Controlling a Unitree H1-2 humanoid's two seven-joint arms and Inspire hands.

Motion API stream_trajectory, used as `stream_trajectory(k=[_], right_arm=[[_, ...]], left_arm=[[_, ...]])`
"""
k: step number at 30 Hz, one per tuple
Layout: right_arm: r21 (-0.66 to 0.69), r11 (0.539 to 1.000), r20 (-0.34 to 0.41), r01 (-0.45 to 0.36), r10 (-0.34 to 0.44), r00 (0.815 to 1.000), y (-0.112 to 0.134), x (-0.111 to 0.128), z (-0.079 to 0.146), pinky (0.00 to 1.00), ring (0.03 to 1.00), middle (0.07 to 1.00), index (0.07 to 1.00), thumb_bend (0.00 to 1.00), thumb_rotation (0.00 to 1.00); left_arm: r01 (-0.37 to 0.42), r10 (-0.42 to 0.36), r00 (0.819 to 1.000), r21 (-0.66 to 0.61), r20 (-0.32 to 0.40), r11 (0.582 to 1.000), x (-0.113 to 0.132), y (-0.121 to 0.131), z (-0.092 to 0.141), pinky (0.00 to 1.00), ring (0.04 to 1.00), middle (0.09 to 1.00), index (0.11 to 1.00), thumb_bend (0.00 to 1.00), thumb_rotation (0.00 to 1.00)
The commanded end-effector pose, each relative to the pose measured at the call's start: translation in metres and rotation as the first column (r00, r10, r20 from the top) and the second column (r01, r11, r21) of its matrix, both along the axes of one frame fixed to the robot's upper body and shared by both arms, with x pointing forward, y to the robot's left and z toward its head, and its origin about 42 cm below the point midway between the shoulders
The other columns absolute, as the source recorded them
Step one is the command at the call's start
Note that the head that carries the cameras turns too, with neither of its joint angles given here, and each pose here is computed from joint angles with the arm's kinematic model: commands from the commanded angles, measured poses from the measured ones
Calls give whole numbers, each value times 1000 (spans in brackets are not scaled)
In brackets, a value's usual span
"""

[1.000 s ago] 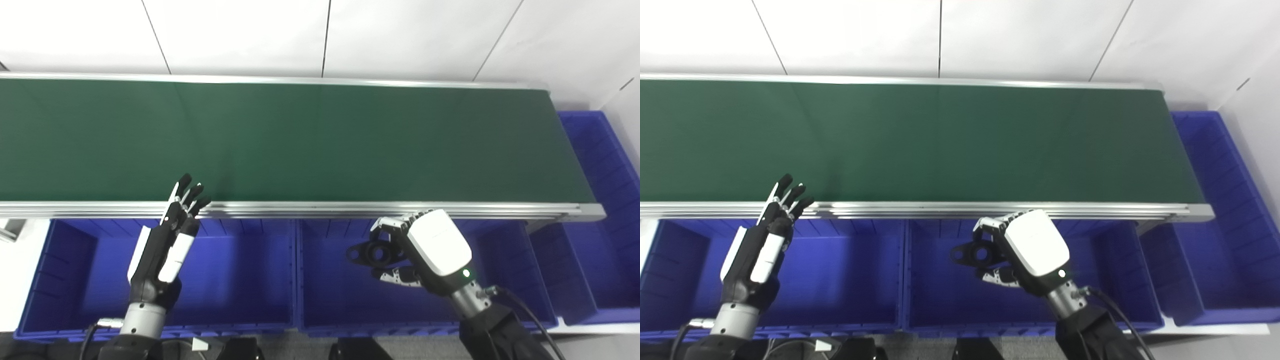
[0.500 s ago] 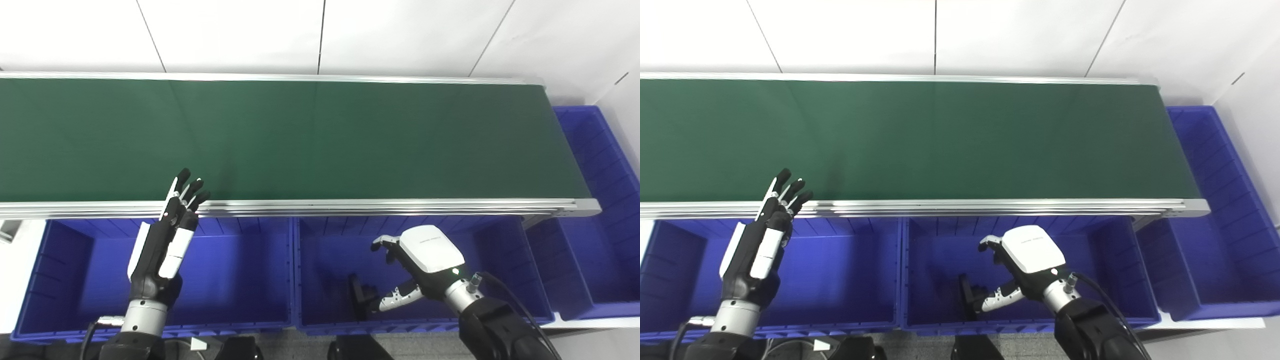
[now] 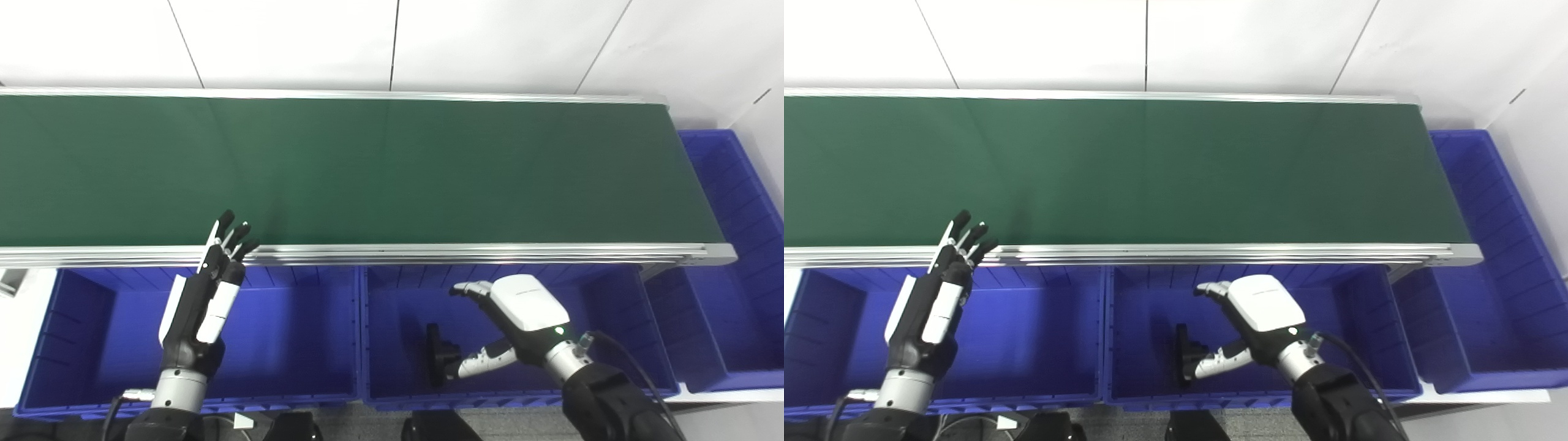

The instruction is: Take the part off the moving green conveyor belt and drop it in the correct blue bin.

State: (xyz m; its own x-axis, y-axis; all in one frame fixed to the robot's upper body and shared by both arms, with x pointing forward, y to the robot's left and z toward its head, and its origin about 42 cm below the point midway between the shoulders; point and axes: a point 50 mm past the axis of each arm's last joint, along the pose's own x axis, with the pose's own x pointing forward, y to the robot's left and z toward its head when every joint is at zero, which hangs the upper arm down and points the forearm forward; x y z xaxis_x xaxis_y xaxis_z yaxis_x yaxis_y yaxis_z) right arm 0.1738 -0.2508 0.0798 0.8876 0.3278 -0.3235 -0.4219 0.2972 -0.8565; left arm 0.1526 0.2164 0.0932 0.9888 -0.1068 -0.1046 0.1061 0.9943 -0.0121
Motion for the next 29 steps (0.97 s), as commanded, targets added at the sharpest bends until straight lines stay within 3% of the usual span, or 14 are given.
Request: stream_trajectory(k=[1, 4, 6, 9, 10, 11, 16, 18, 22, 29], right_arm=[[206, 978, 64, 3, -17, 998, 6, -6, 16, 573, 713, 790, 797, 807, 780], [501, 858, 15, 114, -140, 990, 13, -19, 34, 593, 712, 793, 793, 730, 787], [640, 742, -50, 198, -216, 975, 19, -27, 43, 600, 714, 800, 799, 708, 834], [849, 395, -219, 352, -343, 913, 35, -44, 50, 691, 770, 843, 834, 688, 832], [876, 321, -234, 360, -369, 899, 39, -46, 50, 732, 797, 865, 851, 716, 839], [888, 286, -234, 360, -393, 890, 41, -48, 49, 752, 810, 875, 853, 720, 859], [913, 191, -231, 360, -485, 843, 33, -50, 33, 885, 903, 941, 923, 689, 965], [913, 174, -243, 370, -495, 834, 28, -50, 25, 909, 919, 957, 945, 689, 985], [912, 183, -237, 368, -497, 835, 20, -49, 10, 928, 928, 975, 954, 660, 983], [895, 247, -210, 371, -500, 840, 14, -53, -4, 910, 911, 971, 945, 696, 971]], left_arm=[[8, -8, 997, 1, 78, 1000, -1, -4, 7, 1000, 915, 958, 1000, 586, 831], [8, -8, 997, 4, 81, 1000, -7, -7, 5, 1000, 944, 966, 1000, 585, 832], [2, -3, 997, 15, 83, 1000, -10, -8, 4, 1000, 957, 979, 1000, 597, 831], [-8, 4, 995, 42, 96, 999, -15, -13, 3, 1000, 978, 995, 1000, 615, 843], [-12, 7, 995, 48, 101, 999, -16, -14, 2, 1000, 989, 998, 1000, 625, 850], [-14, 9, 994, 53, 105, 999, -17, -15, 2, 1000, 995, 999, 1000, 635, 858], [-38, 28, 985, 58, 171, 998, -23, -22, -5, 1000, 1000, 1000, 1000, 652, 926], [-48, 38, 982, 51, 188, 998, -25, -24, -8, 1000, 1000, 1000, 1000, 647, 936], [-65, 55, 981, 46, 185, 997, -29, -28, -13, 1000, 1000, 1000, 1000, 686, 937], [-77, 70, 982, 36, 176, 996, -33, -35, -19, 1000, 990, 1000, 1000, 685, 909]])
